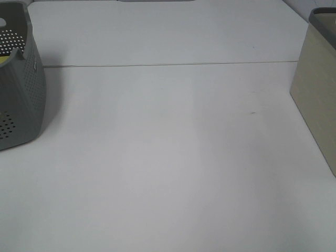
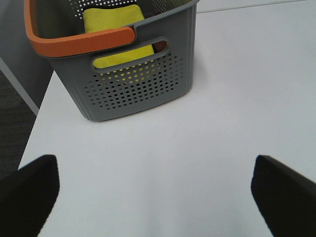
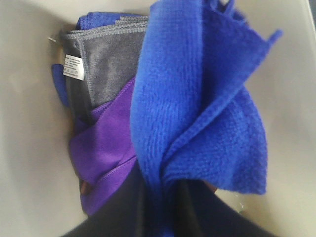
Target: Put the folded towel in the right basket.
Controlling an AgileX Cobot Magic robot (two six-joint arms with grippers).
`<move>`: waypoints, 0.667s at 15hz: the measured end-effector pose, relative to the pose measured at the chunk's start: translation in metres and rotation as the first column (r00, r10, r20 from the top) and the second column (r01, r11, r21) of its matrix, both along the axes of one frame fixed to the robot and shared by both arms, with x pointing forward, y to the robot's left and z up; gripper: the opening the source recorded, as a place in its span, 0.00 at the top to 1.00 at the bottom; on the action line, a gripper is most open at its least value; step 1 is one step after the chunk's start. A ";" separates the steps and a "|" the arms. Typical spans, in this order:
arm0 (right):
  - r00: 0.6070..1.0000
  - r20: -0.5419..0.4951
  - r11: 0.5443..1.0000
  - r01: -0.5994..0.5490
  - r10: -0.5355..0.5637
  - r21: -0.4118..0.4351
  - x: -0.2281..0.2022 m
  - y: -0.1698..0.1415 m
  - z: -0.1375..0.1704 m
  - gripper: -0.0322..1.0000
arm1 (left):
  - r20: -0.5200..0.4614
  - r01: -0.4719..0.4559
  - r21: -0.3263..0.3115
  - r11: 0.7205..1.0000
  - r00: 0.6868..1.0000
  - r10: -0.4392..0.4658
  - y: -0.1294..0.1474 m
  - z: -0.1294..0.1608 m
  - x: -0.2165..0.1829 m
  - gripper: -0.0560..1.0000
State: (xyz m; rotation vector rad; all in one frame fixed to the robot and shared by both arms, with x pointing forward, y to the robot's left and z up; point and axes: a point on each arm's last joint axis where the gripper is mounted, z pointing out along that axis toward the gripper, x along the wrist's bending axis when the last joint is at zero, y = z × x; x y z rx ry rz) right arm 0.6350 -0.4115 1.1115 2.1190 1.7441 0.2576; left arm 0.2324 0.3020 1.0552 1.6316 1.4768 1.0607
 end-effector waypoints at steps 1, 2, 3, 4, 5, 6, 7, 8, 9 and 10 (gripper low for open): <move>1.000 -0.005 1.000 0.000 0.000 0.003 0.001 0.000 -0.002 0.84 | 0.000 0.000 0.000 1.000 1.000 0.000 0.000 0.000 0.000 0.02; 1.000 -0.009 1.000 0.000 0.000 0.005 0.002 0.000 -0.004 0.84 | 0.000 0.000 0.000 1.000 1.000 0.000 0.000 0.000 0.000 0.02; 1.000 -0.013 1.000 0.003 -0.003 0.009 0.003 0.000 -0.006 0.78 | 0.000 0.000 0.000 1.000 1.000 0.000 0.000 0.000 0.000 0.02; 1.000 -0.015 1.000 0.022 -0.021 0.021 0.004 -0.001 -0.009 0.63 | 0.000 0.000 0.000 1.000 1.000 0.000 0.000 0.000 0.000 0.02; 0.999 -0.014 0.999 0.038 -0.038 0.030 0.005 -0.001 -0.010 0.38 | 0.000 0.000 0.000 1.000 1.000 0.000 0.000 0.000 0.000 0.02; 0.999 -0.010 0.998 0.043 -0.042 0.047 0.006 0.001 -0.010 0.09 | 0.000 0.000 0.000 1.000 1.000 0.000 0.000 0.000 0.000 0.02; 0.999 -0.009 0.998 0.044 -0.044 0.052 0.006 0.001 -0.010 0.05 | 0.000 0.000 0.000 1.000 1.000 0.000 0.000 0.000 0.000 0.02; 0.999 -0.009 0.998 0.044 -0.044 0.052 0.006 0.001 -0.010 0.05 | 0.000 0.000 0.000 1.000 1.000 0.000 0.000 0.000 0.000 0.02; 0.999 0.001 0.997 0.043 -0.043 0.061 0.004 0.002 -0.007 0.03 | 0.000 0.000 0.000 1.000 1.000 0.000 0.000 0.000 0.000 0.02; 0.999 0.022 0.996 0.041 -0.043 0.079 0.002 0.005 -0.001 0.02 | 0.000 0.000 0.000 1.000 1.000 0.000 0.000 0.000 0.000 0.02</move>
